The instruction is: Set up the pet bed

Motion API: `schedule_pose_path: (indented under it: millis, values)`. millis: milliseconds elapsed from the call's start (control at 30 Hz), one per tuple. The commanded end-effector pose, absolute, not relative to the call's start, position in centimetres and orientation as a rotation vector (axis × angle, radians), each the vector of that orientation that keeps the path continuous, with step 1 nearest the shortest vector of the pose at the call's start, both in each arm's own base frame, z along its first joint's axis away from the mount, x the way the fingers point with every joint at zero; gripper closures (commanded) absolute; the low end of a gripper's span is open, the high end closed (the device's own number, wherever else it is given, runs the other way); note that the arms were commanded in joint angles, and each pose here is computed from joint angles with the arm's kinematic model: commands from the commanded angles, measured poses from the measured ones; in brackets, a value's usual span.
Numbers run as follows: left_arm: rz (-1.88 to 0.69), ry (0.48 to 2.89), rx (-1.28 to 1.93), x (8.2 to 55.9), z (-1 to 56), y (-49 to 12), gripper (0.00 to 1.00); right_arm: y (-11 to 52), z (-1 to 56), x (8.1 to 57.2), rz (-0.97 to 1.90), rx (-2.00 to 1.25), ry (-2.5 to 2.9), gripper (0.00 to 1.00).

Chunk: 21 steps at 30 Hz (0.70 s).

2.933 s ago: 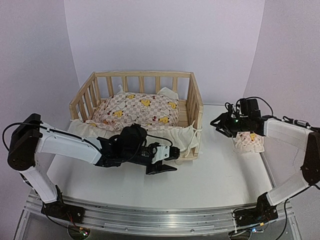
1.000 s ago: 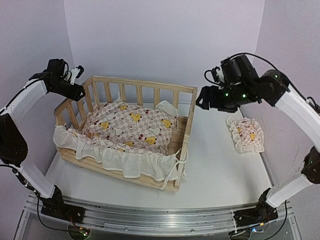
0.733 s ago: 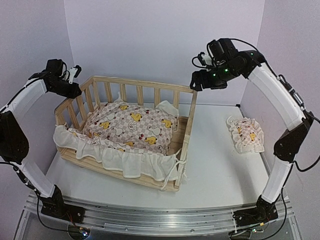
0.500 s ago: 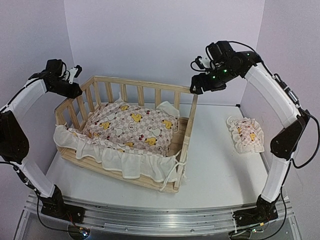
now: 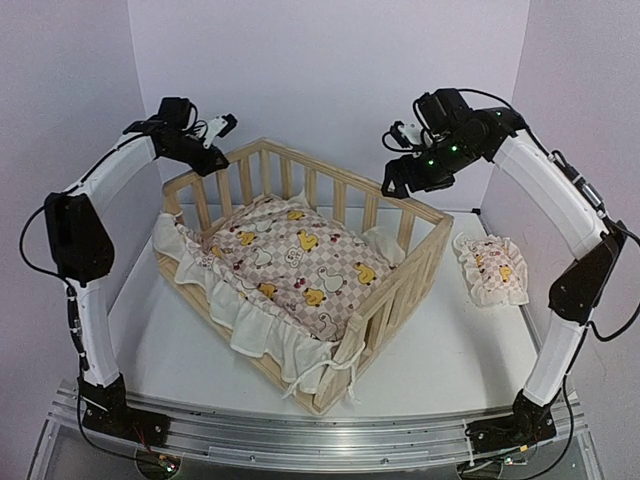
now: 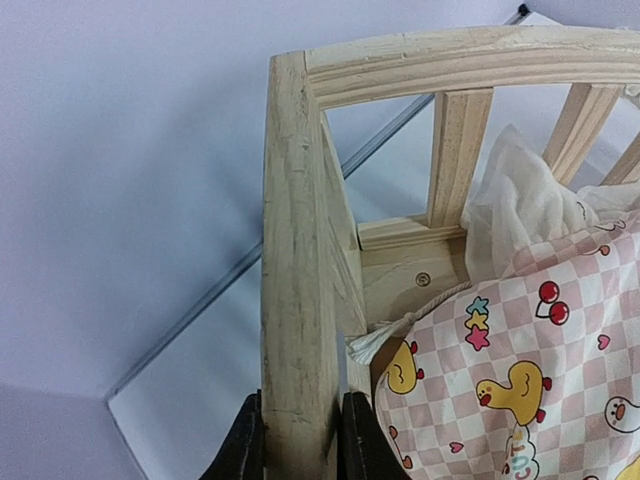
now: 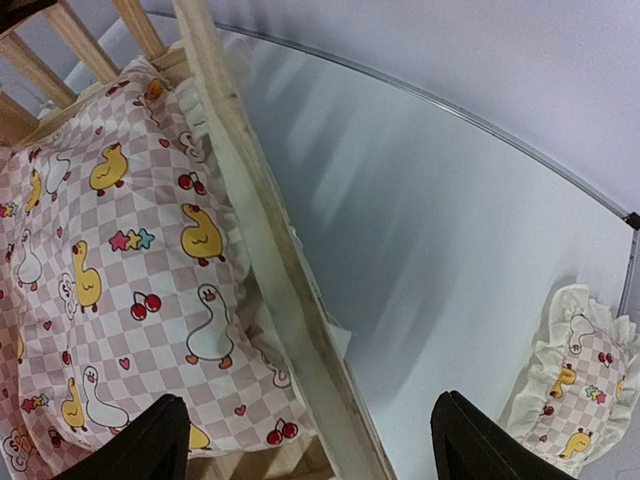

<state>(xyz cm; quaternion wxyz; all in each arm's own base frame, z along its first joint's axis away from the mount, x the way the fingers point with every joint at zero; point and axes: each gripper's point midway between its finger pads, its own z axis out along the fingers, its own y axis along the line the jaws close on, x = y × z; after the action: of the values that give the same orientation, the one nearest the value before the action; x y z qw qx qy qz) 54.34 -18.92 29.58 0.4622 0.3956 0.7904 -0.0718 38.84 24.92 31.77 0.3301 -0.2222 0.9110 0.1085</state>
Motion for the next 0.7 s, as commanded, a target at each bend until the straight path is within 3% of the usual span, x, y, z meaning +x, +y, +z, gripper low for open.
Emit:
schedule_pose_path:
  millis: [0, 100, 167, 300, 467, 567, 667]
  values:
    - [-0.274, 1.512, 1.179, 56.6, 31.9, -30.5, 0.71, 23.8, 33.3, 37.8, 0.288, -0.509, 2.361, 0.16]
    - [-0.281, 1.438, 1.096, 57.2, 35.2, -31.2, 0.41, 23.4, 32.9, 37.8, 0.267, -0.475, 2.379, 0.16]
    - [-0.281, 1.383, 1.077, 56.1, 38.3, -30.9, 0.31, 23.1, 32.5, 37.9, 0.247, -0.465, 2.390, 0.16]
    - [-0.250, 1.307, 1.051, 52.8, 43.7, -29.4, 0.26, 23.0, 30.8, 38.3, 0.209, -0.458, 2.429, 0.21]
    - [-0.238, 1.286, 1.071, 46.7, 47.8, -27.0, 0.23, 23.0, 29.6, 39.6, 0.169, -0.399, 2.458, 0.35]
    - [-0.256, 1.334, 1.110, 42.8, 47.0, -25.7, 0.24, 22.2, 29.3, 40.0, 0.119, -0.333, 2.466, 0.45]
    - [-0.272, 1.414, 1.181, 39.0, 42.6, -24.2, 0.24, 21.3, 29.0, 39.9, 0.081, -0.274, 2.472, 0.56]
